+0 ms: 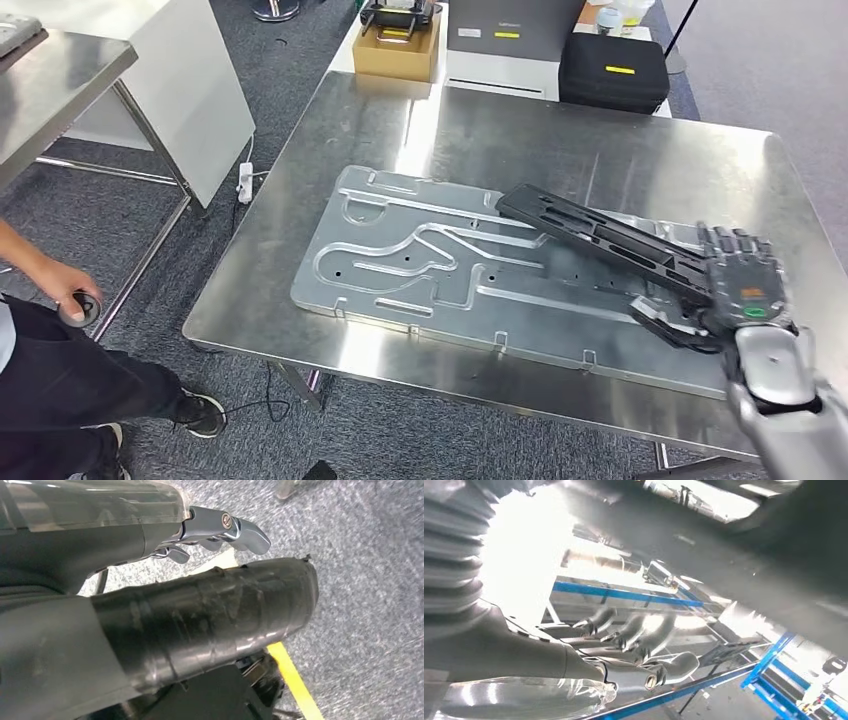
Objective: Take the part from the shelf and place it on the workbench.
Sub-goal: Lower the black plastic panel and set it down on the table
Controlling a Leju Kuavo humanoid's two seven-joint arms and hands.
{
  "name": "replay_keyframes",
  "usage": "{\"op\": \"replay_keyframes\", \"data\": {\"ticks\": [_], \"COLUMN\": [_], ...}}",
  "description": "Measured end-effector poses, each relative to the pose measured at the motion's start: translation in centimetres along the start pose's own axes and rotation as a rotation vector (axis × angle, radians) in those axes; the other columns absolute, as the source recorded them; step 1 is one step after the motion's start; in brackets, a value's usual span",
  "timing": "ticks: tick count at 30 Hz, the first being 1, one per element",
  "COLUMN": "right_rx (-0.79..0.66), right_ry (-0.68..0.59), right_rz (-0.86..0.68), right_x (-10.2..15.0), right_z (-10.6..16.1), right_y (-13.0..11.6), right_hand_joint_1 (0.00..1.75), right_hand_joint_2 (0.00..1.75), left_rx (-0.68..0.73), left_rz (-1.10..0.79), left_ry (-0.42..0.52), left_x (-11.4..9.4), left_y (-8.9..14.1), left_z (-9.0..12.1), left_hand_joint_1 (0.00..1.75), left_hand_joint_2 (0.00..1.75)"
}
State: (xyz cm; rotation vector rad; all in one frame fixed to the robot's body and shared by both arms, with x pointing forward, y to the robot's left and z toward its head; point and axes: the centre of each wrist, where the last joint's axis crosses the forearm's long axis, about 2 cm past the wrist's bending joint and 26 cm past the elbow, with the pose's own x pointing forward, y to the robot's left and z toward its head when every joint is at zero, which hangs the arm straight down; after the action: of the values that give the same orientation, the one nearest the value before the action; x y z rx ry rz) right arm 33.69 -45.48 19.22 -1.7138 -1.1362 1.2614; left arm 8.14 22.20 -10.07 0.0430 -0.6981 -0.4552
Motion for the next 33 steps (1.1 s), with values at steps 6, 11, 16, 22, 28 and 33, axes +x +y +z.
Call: {"op": "replay_keyframes", "data": {"ticks": [6,11,16,22,28,33], "right_rx": [-0.051,-0.103,-0.116,-0.16,-0.569,-0.704], "right_ry": [-0.031,-0.053,-0.06,-0.034,0.016,0.138], "right_rz": [0.02,0.018,0.004,-0.074,-0.406,-0.792], "right_x": [-1.3,-1.3,-1.8,-4.3,-2.4,1.0], "right_z": [2.3,3.4,5.2,8.8,10.7,11.4], "right_y": [-1.1,-1.8,-2.6,-5.0,-6.5,-6.0], "right_hand_joint_1": [0.0,0.0,0.0,0.0,0.0,0.0], "right_hand_joint_2": [0.0,0.0,0.0,0.0,0.0,0.0], "left_rx": [0.003,0.008,0.014,0.048,0.096,0.116], "left_rz": [0.004,0.011,0.022,0.041,0.031,0.037], "left_ry": [0.009,0.011,0.013,0.033,0.05,0.072], "left_x": [-0.4,-0.5,-0.7,-1.5,-1.3,-1.2], "left_y": [-0.1,-0.1,-0.2,-0.4,-0.4,-0.7], "left_z": [0.2,0.3,0.4,0.8,0.8,0.8], "left_hand_joint_1": [0.0,0.0,0.0,0.0,0.0,0.0], "left_hand_joint_2": [0.0,0.0,0.0,0.0,0.0,0.0]}}
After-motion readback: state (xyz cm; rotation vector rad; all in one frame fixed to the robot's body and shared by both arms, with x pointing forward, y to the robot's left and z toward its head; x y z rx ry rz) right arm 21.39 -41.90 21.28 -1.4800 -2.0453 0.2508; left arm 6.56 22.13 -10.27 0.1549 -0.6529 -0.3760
